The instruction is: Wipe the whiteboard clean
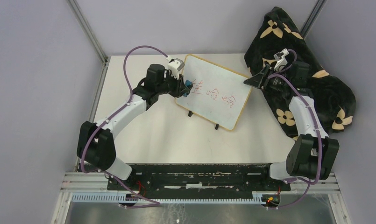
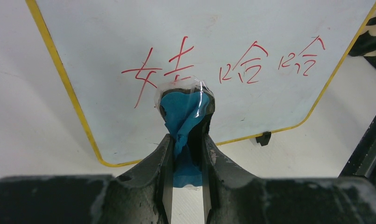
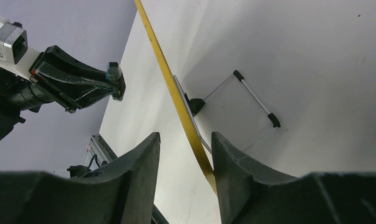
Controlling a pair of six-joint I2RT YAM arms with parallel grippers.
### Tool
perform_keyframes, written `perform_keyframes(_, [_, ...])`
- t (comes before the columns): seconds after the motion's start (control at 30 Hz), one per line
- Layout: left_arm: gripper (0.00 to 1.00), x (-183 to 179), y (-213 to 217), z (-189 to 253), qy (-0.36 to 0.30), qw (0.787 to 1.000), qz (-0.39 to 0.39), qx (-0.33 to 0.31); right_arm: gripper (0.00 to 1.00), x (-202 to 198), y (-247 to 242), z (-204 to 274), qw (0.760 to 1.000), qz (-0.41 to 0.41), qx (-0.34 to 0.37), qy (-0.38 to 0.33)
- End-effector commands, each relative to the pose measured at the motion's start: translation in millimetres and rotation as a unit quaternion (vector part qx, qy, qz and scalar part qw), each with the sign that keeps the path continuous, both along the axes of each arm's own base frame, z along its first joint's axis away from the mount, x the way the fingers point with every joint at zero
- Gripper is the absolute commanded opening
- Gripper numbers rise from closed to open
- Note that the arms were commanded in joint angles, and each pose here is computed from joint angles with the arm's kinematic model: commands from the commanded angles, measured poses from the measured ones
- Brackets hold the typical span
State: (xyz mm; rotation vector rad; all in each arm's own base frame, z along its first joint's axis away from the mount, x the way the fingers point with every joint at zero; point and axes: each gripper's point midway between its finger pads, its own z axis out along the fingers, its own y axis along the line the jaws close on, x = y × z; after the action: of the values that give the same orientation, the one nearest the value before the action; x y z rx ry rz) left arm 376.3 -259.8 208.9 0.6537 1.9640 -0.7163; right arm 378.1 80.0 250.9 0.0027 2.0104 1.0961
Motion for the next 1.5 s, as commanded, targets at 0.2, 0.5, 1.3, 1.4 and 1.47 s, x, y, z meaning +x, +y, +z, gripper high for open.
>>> perform_keyframes(0.2, [0.03,24,-20,14,-0.018,1.000,0.001,-0.010,0.48,-8,6,3,0.999,0.014,-0.015,-0.028])
perform_keyframes(0.5, [0.03,45,-36,13,-0.020,1.000,-0.001,-0.011,0.34,-4,6,-5,1.000,0.014,-0.016,-0.019])
perform_keyframes(1.3, [0.03,66,-41,-4,-0.033,0.999,-0.001,0.013,0.01,-11,4,-12,0.999,0.020,-0.039,-0.021])
perform_keyframes(1.4, [0.03,64,-45,-2,-0.029,1.000,-0.008,0.007,0.01,-14,2,-17,0.998,0.015,-0.055,-0.028])
perform_keyframes(1.47, [0.03,62,-45,-2,-0.025,1.000,-0.013,0.006,0.00,-16,1,-22,0.998,0.013,-0.059,-0.031])
